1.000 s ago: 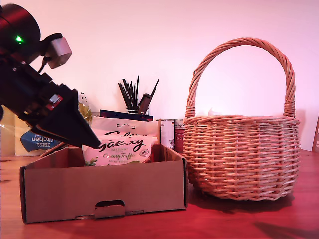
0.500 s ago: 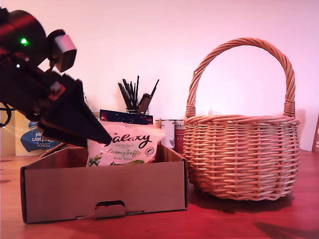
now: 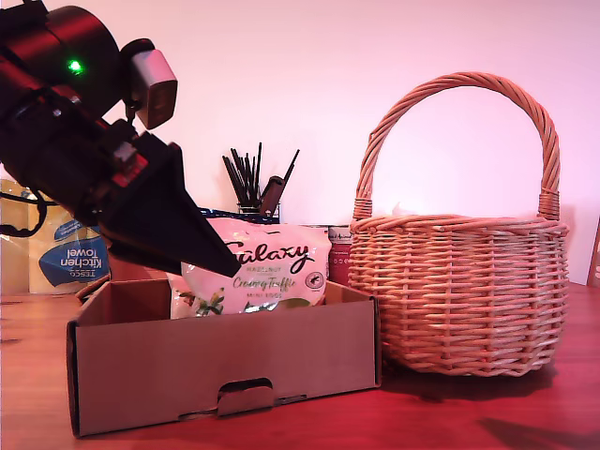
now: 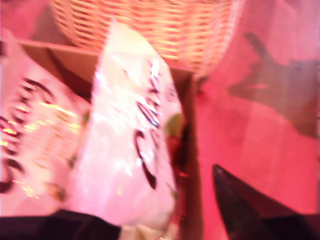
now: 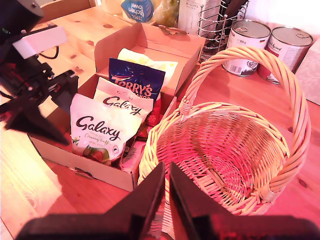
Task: Move the bags of Easter eggs from the cardboard box on the left into the woven basket on the right side.
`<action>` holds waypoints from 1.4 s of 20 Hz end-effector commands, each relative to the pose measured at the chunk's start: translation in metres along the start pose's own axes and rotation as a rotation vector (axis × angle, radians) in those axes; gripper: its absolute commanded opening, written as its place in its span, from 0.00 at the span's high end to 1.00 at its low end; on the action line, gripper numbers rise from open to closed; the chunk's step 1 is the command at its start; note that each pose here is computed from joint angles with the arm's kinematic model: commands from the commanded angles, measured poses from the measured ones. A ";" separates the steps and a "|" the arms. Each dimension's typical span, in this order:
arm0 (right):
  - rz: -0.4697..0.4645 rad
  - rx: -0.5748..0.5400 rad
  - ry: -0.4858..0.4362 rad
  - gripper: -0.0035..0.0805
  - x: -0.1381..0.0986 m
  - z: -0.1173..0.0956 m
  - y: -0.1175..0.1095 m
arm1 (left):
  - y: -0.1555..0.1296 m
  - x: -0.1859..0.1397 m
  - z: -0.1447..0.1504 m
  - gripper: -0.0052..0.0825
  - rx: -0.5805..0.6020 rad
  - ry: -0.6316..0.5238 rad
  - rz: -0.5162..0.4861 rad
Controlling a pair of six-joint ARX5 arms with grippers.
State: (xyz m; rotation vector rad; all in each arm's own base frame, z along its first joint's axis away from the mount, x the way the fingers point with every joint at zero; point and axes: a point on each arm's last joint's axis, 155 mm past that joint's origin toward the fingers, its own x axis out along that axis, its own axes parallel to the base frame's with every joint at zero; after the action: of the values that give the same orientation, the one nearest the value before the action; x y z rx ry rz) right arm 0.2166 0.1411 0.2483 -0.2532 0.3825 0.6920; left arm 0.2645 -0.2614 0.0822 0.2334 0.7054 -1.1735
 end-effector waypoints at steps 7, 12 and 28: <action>0.008 -0.004 -0.009 0.97 -0.001 0.002 0.002 | 0.001 0.037 -0.018 0.54 0.012 0.037 -0.040; 0.011 0.000 0.006 0.97 -0.001 -0.002 0.003 | 0.000 0.048 -0.020 0.77 0.028 0.032 -0.050; 0.001 -0.001 0.016 0.97 -0.001 -0.004 0.001 | -0.007 -0.028 0.091 0.97 0.137 -0.285 0.042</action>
State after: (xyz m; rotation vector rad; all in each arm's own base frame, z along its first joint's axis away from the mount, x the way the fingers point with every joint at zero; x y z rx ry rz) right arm 0.2148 0.1395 0.2432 -0.2563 0.4058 0.6896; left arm 0.2883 -0.2830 0.1627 0.2256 0.3755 -1.1709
